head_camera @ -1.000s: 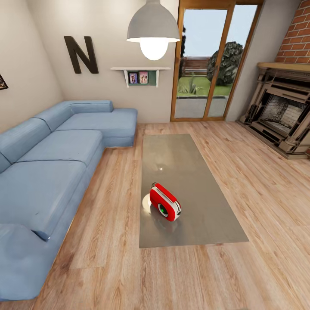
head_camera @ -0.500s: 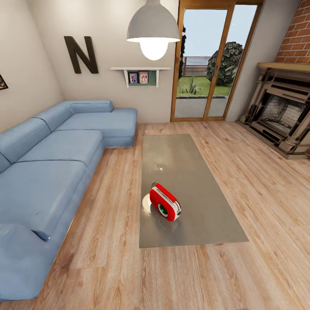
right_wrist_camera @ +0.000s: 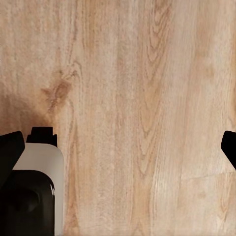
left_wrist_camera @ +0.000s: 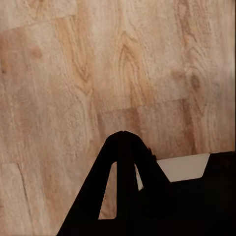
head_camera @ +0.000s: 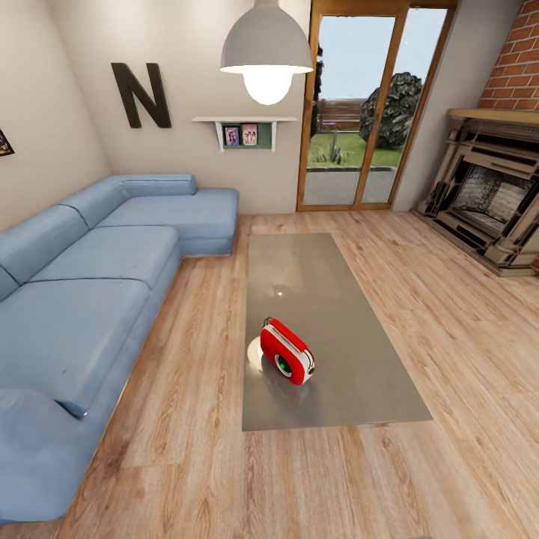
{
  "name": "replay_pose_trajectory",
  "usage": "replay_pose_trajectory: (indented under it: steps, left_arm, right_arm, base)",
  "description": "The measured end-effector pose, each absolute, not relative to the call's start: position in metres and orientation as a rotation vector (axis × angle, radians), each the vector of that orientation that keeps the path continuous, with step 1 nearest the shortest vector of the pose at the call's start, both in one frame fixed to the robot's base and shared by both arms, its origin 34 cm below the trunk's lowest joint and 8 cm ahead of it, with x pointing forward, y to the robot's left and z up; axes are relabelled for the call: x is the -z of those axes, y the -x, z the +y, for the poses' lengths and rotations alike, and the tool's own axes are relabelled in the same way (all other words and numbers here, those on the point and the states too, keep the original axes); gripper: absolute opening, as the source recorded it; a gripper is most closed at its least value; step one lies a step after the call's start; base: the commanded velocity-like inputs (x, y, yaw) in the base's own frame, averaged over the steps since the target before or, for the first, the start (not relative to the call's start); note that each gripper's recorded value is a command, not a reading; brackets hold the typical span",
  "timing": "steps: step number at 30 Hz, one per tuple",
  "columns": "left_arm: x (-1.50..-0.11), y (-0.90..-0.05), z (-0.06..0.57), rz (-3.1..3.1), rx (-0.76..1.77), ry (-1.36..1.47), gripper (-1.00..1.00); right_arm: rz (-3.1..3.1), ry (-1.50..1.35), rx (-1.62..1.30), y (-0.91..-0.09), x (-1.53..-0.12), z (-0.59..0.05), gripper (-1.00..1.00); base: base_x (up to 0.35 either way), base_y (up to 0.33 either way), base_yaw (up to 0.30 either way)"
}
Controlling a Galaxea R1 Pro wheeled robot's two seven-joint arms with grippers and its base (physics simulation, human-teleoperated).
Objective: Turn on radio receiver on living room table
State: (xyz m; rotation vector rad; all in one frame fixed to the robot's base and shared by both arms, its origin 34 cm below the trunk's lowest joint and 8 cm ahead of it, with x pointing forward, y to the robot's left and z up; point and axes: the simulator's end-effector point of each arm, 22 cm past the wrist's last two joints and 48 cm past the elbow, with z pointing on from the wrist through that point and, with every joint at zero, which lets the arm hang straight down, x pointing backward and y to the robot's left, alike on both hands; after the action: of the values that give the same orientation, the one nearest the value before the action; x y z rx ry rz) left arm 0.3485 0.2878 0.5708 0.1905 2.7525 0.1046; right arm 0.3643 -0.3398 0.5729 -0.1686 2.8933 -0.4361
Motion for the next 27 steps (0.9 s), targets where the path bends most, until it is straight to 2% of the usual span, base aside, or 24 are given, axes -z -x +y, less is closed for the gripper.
replay_pose_trajectory:
  steps: [8, 23, 27]
  left_arm:
    - [-0.569, -0.344, 0.232, 2.762, -0.002, -0.177, -1.00]
    - [-0.569, -0.342, 0.225, 2.764, 0.010, -0.174, -1.00]
    - [-0.570, -0.341, 0.203, 2.764, 0.049, -0.169, -1.00]
  right_arm:
    - [2.893, 0.168, 0.437, -0.364, -0.573, -0.340, 1.00]
    - [2.893, 0.168, 0.437, -0.364, -0.573, -0.340, 1.00]
    - [2.893, 0.168, 0.437, -0.364, -0.573, -0.340, 1.00]
  base:
    - [0.000, 0.000, 0.000]
    - [0.000, 0.000, 0.000]
    - [0.000, 0.000, 0.000]
